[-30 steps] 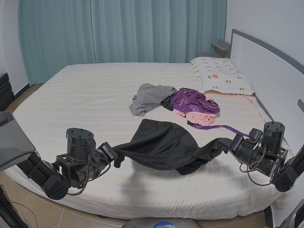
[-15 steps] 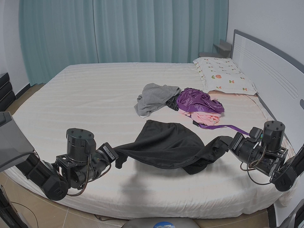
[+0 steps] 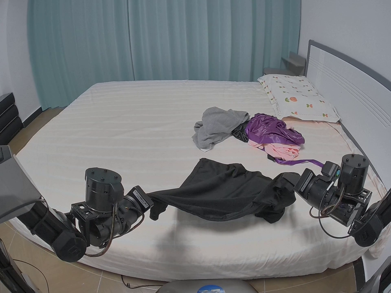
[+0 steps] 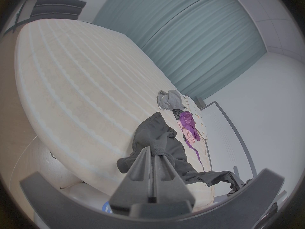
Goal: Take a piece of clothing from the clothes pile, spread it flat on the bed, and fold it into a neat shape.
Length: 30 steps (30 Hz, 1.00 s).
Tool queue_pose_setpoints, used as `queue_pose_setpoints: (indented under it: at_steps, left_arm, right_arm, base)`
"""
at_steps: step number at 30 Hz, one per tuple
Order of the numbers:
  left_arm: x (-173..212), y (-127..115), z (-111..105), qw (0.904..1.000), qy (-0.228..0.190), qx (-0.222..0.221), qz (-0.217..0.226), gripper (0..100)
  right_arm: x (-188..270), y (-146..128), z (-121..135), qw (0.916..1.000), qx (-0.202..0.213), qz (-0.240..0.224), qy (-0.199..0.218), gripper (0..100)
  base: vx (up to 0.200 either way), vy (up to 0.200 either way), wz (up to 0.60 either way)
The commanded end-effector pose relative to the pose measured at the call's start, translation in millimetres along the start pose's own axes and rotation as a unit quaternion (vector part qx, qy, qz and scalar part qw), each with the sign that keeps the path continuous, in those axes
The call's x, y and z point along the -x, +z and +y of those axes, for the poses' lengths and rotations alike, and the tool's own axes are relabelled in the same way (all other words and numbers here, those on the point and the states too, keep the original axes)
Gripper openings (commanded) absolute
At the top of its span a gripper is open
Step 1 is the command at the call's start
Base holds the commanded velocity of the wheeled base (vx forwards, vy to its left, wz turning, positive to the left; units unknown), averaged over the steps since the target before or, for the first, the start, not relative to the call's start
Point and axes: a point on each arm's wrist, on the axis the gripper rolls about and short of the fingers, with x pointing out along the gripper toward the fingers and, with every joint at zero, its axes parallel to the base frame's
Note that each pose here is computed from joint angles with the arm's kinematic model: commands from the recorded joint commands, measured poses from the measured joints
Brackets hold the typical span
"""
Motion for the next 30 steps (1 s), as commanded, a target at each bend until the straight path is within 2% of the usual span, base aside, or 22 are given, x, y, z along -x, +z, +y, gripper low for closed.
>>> queue_pose_setpoints:
  at_steps: [1,5,12,30]
  left_arm:
    - [2.5,-1.9,-0.3,1.0000,-0.003,0.002,0.003,0]
    - [2.7,-6.1,5.7,0.9999,0.009,0.000,0.011,0]
    - [3.6,-5.4,4.8,0.9998,0.006,0.017,0.011,0]
    - [3.6,-5.4,4.8,0.9998,0.006,0.018,0.011,0]
  right_arm:
    - [1.3,-0.1,-0.1,1.0000,0.001,0.000,0.001,0]
    - [-1.0,-2.4,-2.2,1.0000,-0.002,0.005,-0.004,0]
    - [-8.4,-5.2,-10.0,0.9997,-0.007,0.012,-0.020,0]
    - [-8.1,-4.7,-9.0,0.9999,-0.006,0.006,-0.012,0]
  base:
    - [0.000,0.200,0.00]
    - [0.000,0.200,0.00]
    - [0.000,0.200,0.00]
    - [0.000,0.200,0.00]
